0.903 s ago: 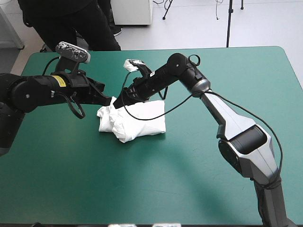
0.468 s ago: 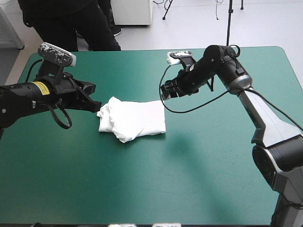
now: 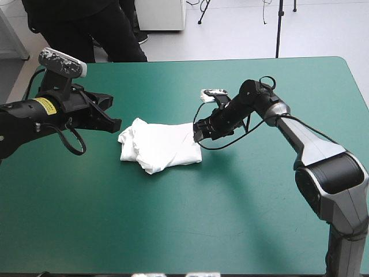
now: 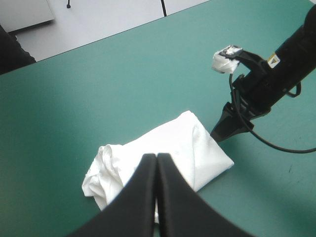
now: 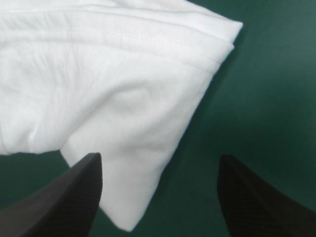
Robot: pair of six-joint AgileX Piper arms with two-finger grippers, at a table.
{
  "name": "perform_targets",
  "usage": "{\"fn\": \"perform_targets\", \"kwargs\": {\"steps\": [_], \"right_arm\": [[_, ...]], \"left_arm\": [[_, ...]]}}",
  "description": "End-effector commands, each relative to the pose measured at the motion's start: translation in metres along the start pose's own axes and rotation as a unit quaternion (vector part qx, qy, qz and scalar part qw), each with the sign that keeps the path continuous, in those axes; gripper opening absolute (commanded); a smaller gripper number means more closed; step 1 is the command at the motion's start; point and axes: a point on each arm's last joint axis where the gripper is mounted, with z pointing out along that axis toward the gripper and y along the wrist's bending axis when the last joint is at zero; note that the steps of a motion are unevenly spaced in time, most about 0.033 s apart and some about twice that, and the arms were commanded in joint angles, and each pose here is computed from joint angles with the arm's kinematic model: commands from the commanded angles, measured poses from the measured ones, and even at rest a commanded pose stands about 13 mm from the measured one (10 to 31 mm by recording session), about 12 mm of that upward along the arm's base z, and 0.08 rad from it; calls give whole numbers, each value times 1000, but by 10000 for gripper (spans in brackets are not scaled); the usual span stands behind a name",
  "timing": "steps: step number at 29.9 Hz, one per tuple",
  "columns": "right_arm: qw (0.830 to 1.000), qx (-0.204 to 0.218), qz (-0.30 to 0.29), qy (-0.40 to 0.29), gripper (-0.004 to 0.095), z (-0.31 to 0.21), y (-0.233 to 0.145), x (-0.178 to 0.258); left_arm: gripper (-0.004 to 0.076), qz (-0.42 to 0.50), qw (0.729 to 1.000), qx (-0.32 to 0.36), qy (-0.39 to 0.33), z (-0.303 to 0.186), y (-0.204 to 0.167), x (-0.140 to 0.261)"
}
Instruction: Fold the cloth
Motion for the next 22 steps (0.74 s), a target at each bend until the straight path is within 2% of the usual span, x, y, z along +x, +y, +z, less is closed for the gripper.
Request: {"fn": "perform_targets", "kwargs": {"steps": [1, 7, 10, 12, 13, 15, 16, 17, 20, 21, 22], "right_arm": [[998, -38, -5, -40, 632, -7, 9, -9], [996, -81, 4, -40, 631, 15, 4, -13], [995, -87, 7, -37, 616, 20, 2, -13], [996, -83, 5, -35, 535, 22, 1, -12], [996, -82, 6, -36, 457, 22, 1, -13], [996, -79, 5, -33, 262, 24, -1, -12], [997, -76, 1, -34, 114, 24, -2, -12], [997, -71, -3, -33, 14, 25, -3, -12], [998, -45, -13, -31, -4, 22, -7, -12], [999, -31, -15, -30, -4, 18, -11, -11], [1000, 1, -15, -26, -4, 10, -18, -10]], "left_arm": [[-9, -4, 998, -4, -59, -17, -1, -11], [-9, -3, 998, -5, -59, -17, -1, -11], [-9, -3, 998, -5, -59, -17, -1, -11], [-9, -3, 998, -5, -59, -17, -1, -11], [-9, -3, 998, -5, -58, -17, -1, -11], [-9, -3, 998, -5, -58, -17, -1, -11], [-9, -3, 998, -5, -58, -17, -1, -11], [-9, -3, 998, -5, -58, -17, -1, -11], [-9, -3, 998, -5, -58, -17, -1, -10], [-9, -3, 998, -5, -58, -17, -1, -10], [-9, -3, 998, -5, -56, -17, -1, -10]]}}
